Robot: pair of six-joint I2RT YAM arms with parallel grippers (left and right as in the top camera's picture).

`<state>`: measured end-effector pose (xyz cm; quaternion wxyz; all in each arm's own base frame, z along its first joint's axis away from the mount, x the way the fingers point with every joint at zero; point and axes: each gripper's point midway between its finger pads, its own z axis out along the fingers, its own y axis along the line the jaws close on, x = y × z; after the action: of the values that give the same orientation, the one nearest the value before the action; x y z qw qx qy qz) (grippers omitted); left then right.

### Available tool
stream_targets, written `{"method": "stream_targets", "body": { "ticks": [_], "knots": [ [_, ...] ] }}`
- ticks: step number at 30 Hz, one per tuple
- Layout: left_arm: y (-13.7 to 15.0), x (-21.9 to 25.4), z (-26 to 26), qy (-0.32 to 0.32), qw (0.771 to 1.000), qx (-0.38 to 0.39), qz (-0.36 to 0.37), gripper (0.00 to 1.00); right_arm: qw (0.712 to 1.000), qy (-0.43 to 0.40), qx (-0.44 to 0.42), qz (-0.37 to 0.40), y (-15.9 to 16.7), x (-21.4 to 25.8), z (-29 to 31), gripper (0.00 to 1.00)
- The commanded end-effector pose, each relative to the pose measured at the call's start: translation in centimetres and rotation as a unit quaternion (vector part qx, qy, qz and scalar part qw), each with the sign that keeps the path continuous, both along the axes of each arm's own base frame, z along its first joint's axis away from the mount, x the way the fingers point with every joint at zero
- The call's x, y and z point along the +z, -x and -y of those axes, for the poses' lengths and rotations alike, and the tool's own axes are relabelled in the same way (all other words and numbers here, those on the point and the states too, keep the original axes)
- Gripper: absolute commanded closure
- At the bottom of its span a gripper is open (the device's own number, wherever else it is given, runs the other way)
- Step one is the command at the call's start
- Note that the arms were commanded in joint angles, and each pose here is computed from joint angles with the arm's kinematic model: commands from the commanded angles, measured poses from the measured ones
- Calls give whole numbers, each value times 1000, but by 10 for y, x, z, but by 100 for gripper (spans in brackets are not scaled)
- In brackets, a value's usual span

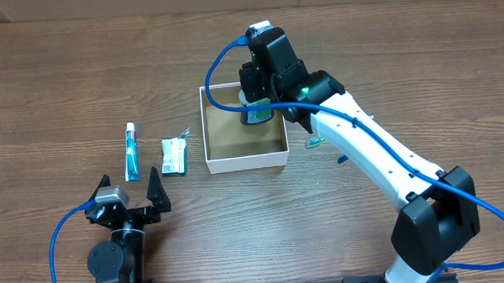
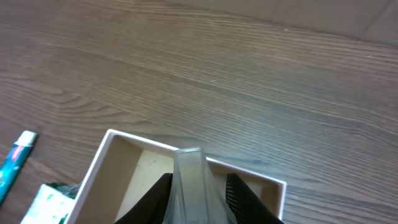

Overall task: Pack container
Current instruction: 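Carry the pump bottle left over the white box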

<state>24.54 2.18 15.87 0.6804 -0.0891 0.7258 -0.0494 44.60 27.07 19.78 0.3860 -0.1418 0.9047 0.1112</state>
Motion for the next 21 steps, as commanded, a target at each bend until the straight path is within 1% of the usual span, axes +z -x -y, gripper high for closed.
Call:
{"method": "stream_targets", "body": {
  "ticks": [1, 7, 12, 21],
  "knots": [
    [0, 1, 1, 8, 1000, -4, 3, 0, 999, -5, -26, 38, -14, 26, 3, 72],
    [0, 1, 1, 8, 1000, -4, 3, 0, 999, 6, -26, 23, -17, 6, 1, 73],
    [0, 1, 1, 8, 1000, -4, 3, 0, 999, 24, -42, 24, -23, -3, 7, 73],
    [0, 1, 1, 8, 1000, -4, 3, 0, 998, 24, -52, 38, -29, 0, 8, 73]
  ]
}}
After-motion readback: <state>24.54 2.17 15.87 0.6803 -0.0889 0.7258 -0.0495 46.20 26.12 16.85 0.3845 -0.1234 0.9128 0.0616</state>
